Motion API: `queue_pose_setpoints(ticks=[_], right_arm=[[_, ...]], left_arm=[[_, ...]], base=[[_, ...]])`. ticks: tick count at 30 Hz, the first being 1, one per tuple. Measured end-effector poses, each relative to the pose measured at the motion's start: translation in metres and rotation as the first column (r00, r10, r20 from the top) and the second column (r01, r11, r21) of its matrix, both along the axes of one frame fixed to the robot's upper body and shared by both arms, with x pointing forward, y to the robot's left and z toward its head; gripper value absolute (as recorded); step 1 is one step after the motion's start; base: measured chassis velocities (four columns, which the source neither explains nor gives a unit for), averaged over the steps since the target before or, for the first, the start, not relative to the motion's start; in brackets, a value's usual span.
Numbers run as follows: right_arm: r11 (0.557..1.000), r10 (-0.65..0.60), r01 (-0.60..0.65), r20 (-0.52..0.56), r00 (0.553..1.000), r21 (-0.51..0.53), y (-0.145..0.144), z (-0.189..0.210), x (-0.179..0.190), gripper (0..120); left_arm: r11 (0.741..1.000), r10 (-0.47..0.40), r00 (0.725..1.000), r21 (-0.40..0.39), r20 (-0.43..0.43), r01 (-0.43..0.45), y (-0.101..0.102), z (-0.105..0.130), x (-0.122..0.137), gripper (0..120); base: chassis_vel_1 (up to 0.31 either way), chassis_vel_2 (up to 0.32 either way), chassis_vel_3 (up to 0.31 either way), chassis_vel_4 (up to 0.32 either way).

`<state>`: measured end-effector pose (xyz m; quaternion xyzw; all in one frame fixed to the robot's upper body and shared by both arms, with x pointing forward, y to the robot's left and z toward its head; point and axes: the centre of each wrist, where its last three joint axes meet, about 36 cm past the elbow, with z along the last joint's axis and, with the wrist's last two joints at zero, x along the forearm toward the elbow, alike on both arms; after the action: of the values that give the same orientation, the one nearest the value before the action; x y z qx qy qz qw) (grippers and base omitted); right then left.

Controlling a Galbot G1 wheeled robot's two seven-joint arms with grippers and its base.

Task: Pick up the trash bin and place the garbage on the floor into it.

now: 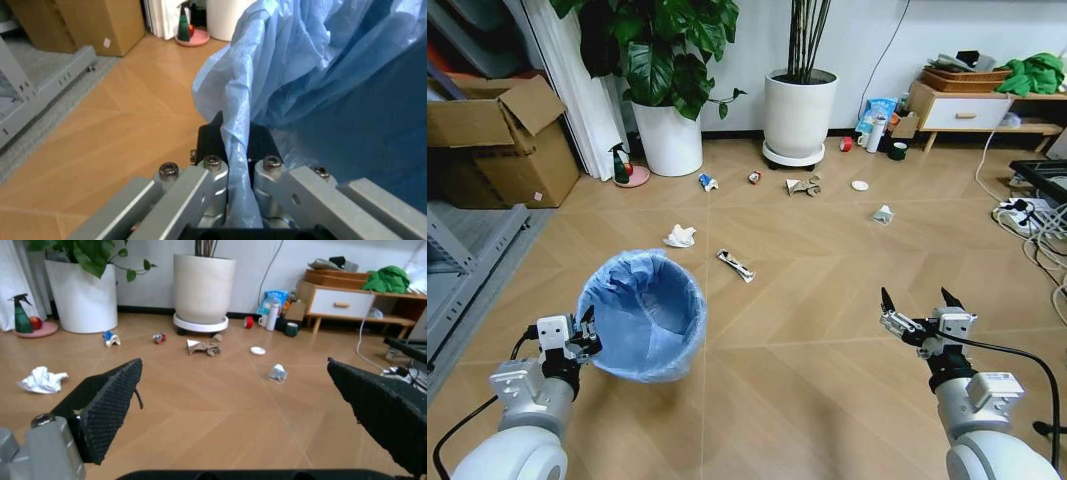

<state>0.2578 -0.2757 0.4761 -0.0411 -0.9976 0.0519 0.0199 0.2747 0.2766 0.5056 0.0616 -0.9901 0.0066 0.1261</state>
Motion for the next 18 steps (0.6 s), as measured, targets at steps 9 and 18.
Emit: queue_pose_setpoints(ticks=[9, 18], right_arm=[[1.000, 0.003, -0.003, 0.000, 1.000, -0.002, 0.0007, -0.0007, 0.0002, 100], [1.000, 0.009, -0.009, 0.002, 1.000, -0.005, 0.0022, -0.0011, 0.0003, 100]], left_arm=[[1.000, -0.003, 1.000, 0.000, 0.004, 0.003, -0.0004, 0.0006, -0.0002, 0], [1.000, -0.007, 1.000, -0.002, 0.016, 0.007, -0.0005, 0.0022, 0.0006, 0]], base=[[-0.118, 0.228, 0.121, -0.235], [-0.133, 0.263, 0.144, -0.254]])
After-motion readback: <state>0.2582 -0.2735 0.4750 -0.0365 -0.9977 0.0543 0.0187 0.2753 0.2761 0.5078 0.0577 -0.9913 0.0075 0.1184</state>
